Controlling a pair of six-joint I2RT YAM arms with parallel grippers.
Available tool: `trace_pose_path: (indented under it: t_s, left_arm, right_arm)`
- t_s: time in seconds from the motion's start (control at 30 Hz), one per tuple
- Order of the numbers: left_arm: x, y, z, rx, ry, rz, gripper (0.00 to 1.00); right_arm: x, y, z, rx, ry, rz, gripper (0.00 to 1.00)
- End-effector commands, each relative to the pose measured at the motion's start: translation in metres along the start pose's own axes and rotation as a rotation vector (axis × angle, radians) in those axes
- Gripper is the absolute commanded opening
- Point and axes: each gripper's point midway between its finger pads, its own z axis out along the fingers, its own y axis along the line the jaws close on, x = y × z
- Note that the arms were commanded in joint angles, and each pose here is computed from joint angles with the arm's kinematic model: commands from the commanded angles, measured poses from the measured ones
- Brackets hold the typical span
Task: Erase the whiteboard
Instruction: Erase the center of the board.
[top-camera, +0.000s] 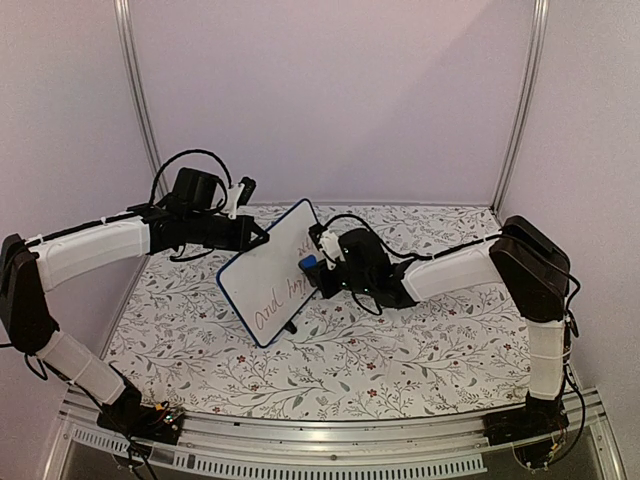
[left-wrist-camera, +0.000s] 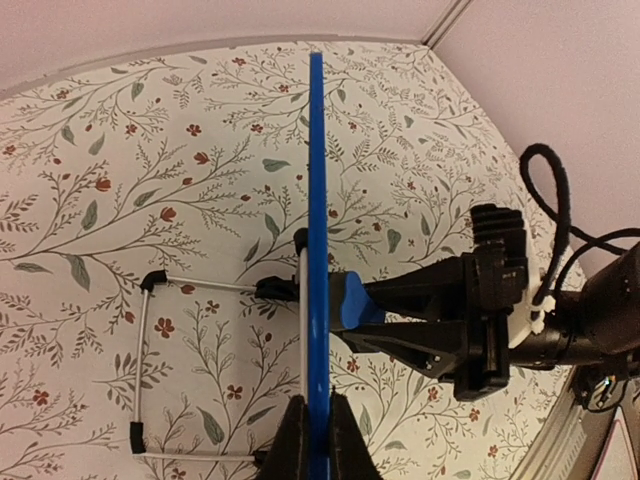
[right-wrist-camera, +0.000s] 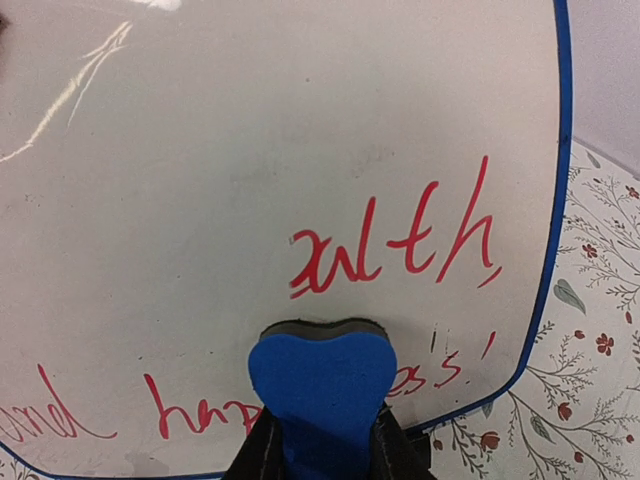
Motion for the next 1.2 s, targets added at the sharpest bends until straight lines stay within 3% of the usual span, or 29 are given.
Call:
trace_pose_path:
  t_s: [0.0, 0.53, 0.7, 1.03, 1.17]
  left_arm:
    - [0.03, -0.005, 0.014, 0.029, 0.098, -0.01, 0.0]
    - [0.03, -0.005, 0.014, 0.03, 0.099, -0.01, 0.0]
    - [0.03, -0.006, 0.014, 0.032, 0.099, -0.01, 0.0]
    - [0.03, -0.006, 0.015, 0.033, 0.1, -0.012, 0.0]
    - [0.031, -0.006, 0.016, 0.034, 0.103, -0.013, 0.0]
  right_arm:
    - [-0.001, -0.004, 0.0, 0.012, -0.011, 0.012, 0.16]
    - [-0.075, -0.011, -0.005, 0.057, -0.143, -0.033, 0.17]
    - [-0.065, -0.009, -0.003, 0.042, -0.121, -0.037, 0.17]
    - [-0.003, -0.01, -0.001, 0.011, -0.013, 0.01, 0.16]
    - [-0.007, -0.01, -0.002, 0.014, -0.023, 0.017, 0.16]
